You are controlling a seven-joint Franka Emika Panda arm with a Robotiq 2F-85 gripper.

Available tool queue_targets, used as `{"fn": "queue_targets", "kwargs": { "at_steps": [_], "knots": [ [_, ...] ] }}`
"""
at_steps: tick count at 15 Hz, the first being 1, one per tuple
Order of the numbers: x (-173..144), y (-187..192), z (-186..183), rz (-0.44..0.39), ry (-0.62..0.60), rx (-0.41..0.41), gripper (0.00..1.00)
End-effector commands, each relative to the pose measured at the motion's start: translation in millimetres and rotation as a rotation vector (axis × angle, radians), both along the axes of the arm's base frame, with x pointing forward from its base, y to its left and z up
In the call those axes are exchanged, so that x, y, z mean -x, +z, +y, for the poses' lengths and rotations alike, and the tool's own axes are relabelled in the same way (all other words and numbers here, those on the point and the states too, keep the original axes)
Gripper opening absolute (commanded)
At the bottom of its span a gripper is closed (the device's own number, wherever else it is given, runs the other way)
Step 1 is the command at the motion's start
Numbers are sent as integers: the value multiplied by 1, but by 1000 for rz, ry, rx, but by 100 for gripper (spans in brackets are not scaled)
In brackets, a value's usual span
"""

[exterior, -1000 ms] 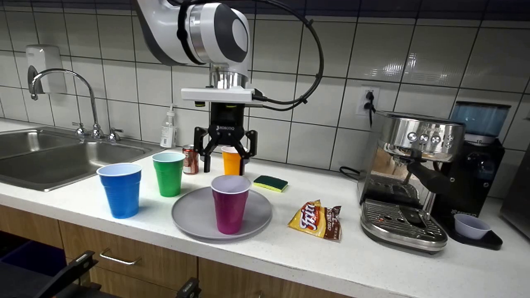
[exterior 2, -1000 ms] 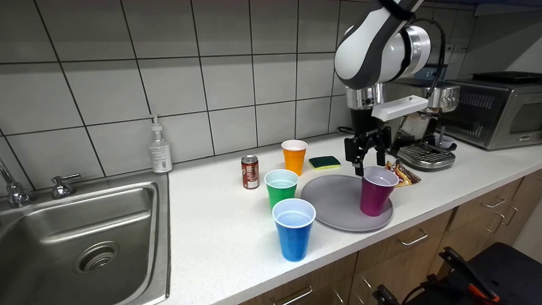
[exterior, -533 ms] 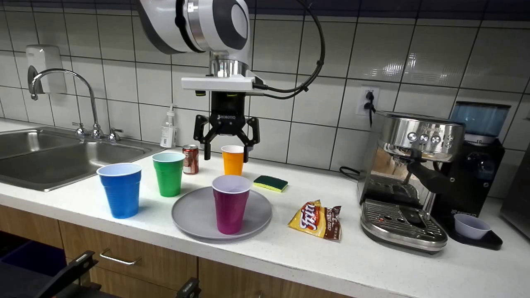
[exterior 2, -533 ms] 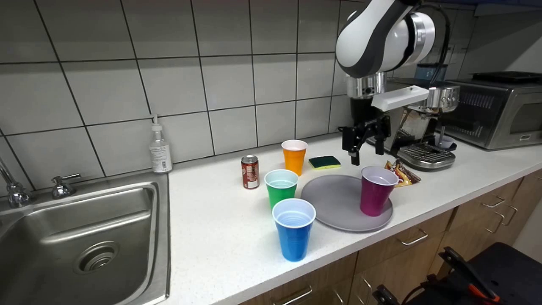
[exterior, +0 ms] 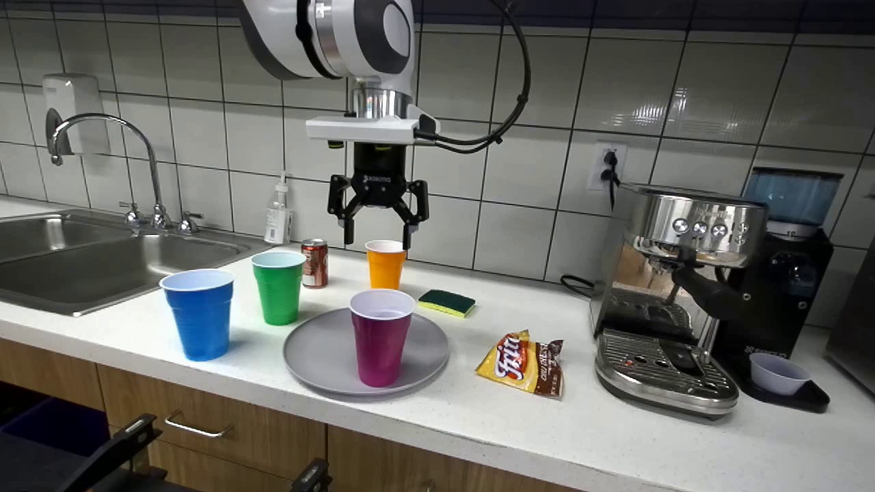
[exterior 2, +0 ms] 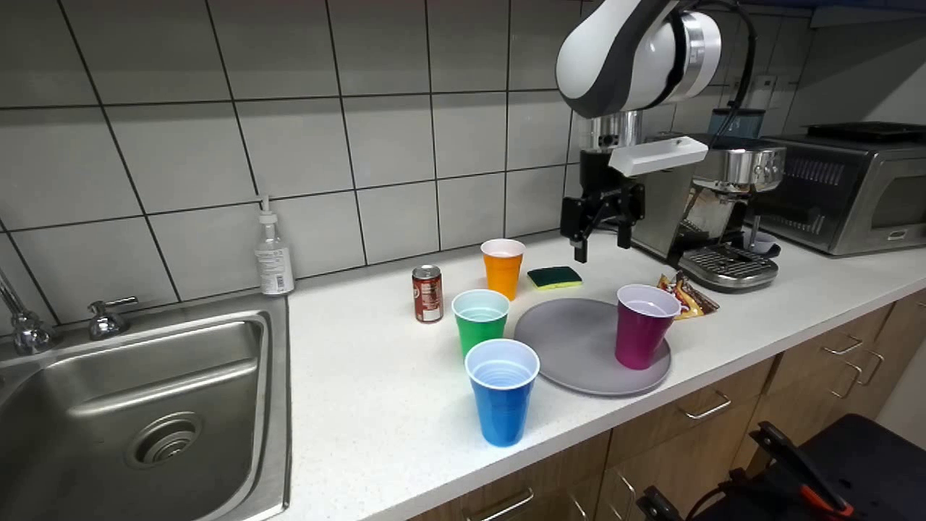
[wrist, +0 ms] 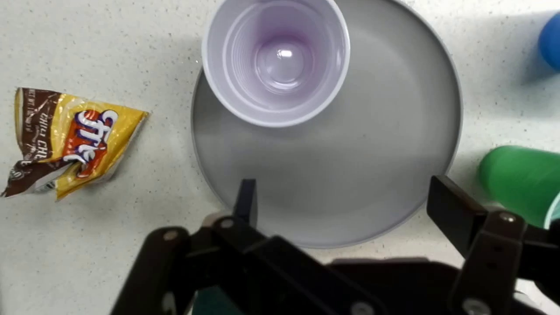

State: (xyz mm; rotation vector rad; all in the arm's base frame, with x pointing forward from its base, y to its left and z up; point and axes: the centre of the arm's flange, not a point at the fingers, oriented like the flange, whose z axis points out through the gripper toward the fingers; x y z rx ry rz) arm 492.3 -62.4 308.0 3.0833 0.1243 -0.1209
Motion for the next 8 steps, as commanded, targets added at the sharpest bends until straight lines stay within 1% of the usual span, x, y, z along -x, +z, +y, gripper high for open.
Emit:
{"fn": "queue_targets", "kwargs": {
  "at_steps": [1,8],
  "knots": [
    [-36,0,7,-32,-78,-16,100],
    [-92,-9,6,-49,-227,-45,100]
  ]
}}
